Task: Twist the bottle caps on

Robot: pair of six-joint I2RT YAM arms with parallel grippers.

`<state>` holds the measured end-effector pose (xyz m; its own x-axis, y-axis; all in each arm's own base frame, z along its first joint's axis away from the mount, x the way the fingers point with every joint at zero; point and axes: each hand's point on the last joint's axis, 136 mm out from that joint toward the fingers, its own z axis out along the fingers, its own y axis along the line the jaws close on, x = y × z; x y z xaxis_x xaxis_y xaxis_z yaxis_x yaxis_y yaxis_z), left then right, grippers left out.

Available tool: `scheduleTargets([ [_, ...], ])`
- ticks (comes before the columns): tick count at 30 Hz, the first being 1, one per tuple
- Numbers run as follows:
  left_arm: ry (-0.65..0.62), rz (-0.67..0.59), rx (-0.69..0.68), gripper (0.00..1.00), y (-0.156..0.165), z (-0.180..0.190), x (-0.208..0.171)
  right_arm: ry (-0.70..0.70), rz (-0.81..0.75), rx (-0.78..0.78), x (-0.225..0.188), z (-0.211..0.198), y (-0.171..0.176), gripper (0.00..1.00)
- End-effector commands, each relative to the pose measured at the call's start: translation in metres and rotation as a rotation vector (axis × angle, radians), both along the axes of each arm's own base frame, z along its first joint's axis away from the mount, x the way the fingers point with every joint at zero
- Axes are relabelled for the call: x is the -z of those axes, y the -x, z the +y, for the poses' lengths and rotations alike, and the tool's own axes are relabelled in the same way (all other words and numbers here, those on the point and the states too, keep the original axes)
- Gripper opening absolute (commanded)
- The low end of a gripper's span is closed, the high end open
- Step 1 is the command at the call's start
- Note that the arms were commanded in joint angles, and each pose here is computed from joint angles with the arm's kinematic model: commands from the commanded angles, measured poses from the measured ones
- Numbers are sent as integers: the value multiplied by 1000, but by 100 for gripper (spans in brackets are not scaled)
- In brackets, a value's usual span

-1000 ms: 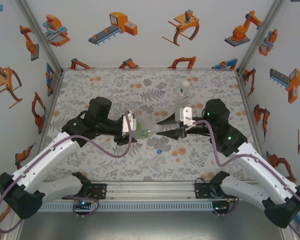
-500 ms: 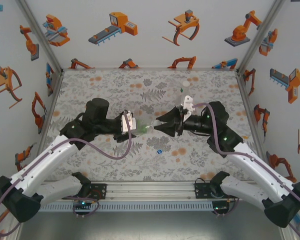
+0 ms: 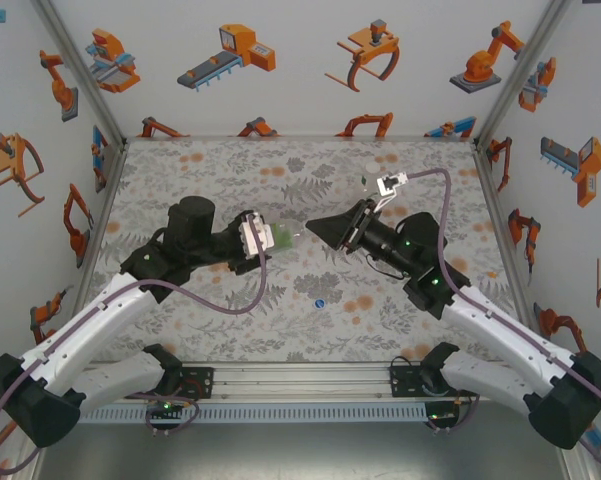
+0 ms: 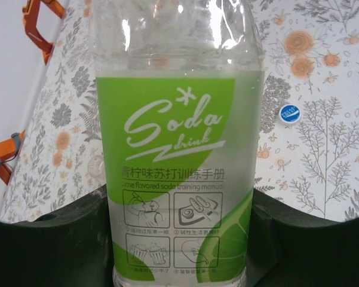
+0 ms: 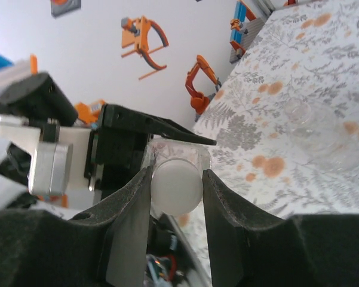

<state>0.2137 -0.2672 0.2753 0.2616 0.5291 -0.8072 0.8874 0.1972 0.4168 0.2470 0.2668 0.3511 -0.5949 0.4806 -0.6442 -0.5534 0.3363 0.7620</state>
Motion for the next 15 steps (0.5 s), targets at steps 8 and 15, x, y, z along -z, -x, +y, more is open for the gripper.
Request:
scheduleTargets([
  [8, 65, -71, 9, 0, 0, -4, -22, -256, 295, 72, 6, 0, -22, 6],
  [15, 68, -61, 16, 0, 0, -6, -21, -213, 201, 28, -15, 1, -11, 40],
])
